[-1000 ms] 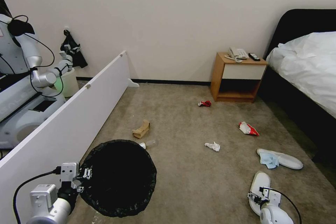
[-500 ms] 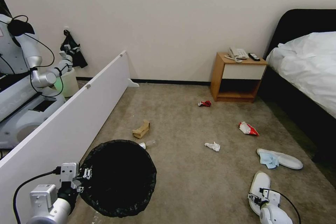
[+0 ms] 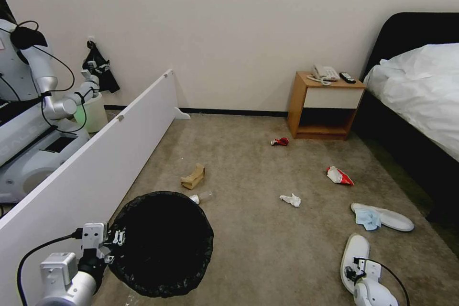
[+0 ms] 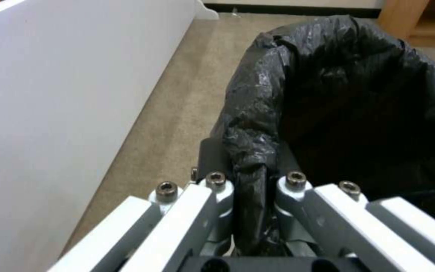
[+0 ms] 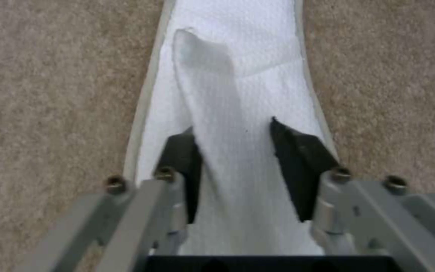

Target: Pick up the trash bin, then pick up the garbage from the floor and place it into the trash bin.

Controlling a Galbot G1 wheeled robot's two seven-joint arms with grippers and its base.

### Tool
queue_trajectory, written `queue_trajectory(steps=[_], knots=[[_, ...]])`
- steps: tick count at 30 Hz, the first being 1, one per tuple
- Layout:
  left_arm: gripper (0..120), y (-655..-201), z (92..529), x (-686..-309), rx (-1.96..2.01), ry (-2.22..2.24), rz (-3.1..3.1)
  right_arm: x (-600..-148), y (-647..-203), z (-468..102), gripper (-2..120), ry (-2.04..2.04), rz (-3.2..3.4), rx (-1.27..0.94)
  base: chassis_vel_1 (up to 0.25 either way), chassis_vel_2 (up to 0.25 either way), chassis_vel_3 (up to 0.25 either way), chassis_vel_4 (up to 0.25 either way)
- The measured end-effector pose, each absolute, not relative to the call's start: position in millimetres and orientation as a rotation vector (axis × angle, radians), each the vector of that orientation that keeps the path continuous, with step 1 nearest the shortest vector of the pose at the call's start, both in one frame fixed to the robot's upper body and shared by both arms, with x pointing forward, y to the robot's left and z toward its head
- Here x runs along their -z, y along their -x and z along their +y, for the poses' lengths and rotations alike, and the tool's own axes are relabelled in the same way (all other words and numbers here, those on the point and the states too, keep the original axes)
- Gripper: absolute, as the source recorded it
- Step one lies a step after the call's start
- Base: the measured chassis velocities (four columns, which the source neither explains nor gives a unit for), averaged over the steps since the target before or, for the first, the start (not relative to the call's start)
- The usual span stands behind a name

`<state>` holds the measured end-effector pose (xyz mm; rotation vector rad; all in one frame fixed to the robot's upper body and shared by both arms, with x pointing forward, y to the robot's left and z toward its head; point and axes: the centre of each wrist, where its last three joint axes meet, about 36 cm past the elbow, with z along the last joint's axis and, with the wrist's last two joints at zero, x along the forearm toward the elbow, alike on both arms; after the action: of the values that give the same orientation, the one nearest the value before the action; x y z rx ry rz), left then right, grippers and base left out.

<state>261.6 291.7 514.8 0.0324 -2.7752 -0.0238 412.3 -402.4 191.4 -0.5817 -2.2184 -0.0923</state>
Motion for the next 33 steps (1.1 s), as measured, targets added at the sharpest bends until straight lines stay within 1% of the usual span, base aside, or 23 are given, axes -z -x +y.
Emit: queue_trajectory(steps=[1, 2, 3, 4, 7, 8, 9, 10, 24, 27, 30, 31, 33], knots=[[4, -261.6, 291.7, -514.8, 0.024, -0.032, -2.775, -191.4, -412.3, -402.4, 33, 0.582, -2.218, 0.092, 0.000, 0.000, 0.000, 0.000], [4, -261.6, 291.7, -514.8, 0.024, -0.032, -2.775, -191.4, -412.1, -402.6, 30, 0.582, -2.218, 0.092, 0.000, 0.000, 0.000, 0.000], [4, -261.7, 291.7, -514.8, 0.024, -0.032, -2.776, -191.3, -411.8, -402.8, 24, 0.582, -2.218, 0.092, 0.000, 0.000, 0.000, 0.000], [4, -261.7, 291.7, -514.8, 0.024, -0.032, -2.776, -191.3, -411.8, -402.8, 24, 0.582, -2.218, 0.092, 0.000, 0.000, 0.000, 0.000], [4, -261.8, 291.8, -514.9, 0.025, -0.032, -2.776, -191.3, -411.3, -403.0, 7, 0.583, -2.217, 0.090, 0.000, 0.000, 0.000, 0.000], [4, -261.8, 291.8, -514.9, 0.025, -0.032, -2.776, -191.3, -411.3, -403.0, 7, 0.583, -2.217, 0.090, 0.000, 0.000, 0.000, 0.000], [4, -261.8, 291.8, -514.9, 0.024, -0.032, -2.776, -191.5, -411.3, -402.9, 2, 0.583, -2.217, 0.090, 0.000, 0.000, 0.000, 0.000], [4, -261.8, 291.8, -515.0, 0.024, -0.032, -2.777, -191.8, -411.3, -402.8, 0, 0.583, -2.217, 0.090, 0.000, 0.000, 0.000, 0.000], [4, -261.5, 291.2, -515.2, 0.021, -0.033, -2.779, -197.7, -407.9, -406.6, 0, 0.585, -2.229, 0.084, 0.000, 0.000, 0.000, 0.000], [4, -261.9, 290.3, -515.2, 0.018, -0.030, -2.782, -208.0, -403.0, -410.7, 0, 0.590, -2.252, 0.093, 0.000, 0.000, 0.000, 0.000], [4, -262.9, 288.5, -517.0, 0.010, -0.022, -2.794, -234.0, -389.6, -423.3, 0, 0.606, -2.307, 0.101, 0.000, 0.000, 0.000, 0.000], [4, -262.9, 288.5, -517.0, 0.010, -0.022, -2.794, -234.0, -389.6, -423.3, 0, 0.606, -2.307, 0.101, 0.000, 0.000, 0.000, 0.000], [4, -263.2, 288.1, -518.2, 0.005, -0.017, -2.801, -258.1, -371.9, -434.7, 0, 0.620, -2.360, 0.093, 0.000, 0.000, 0.000, 0.000]])
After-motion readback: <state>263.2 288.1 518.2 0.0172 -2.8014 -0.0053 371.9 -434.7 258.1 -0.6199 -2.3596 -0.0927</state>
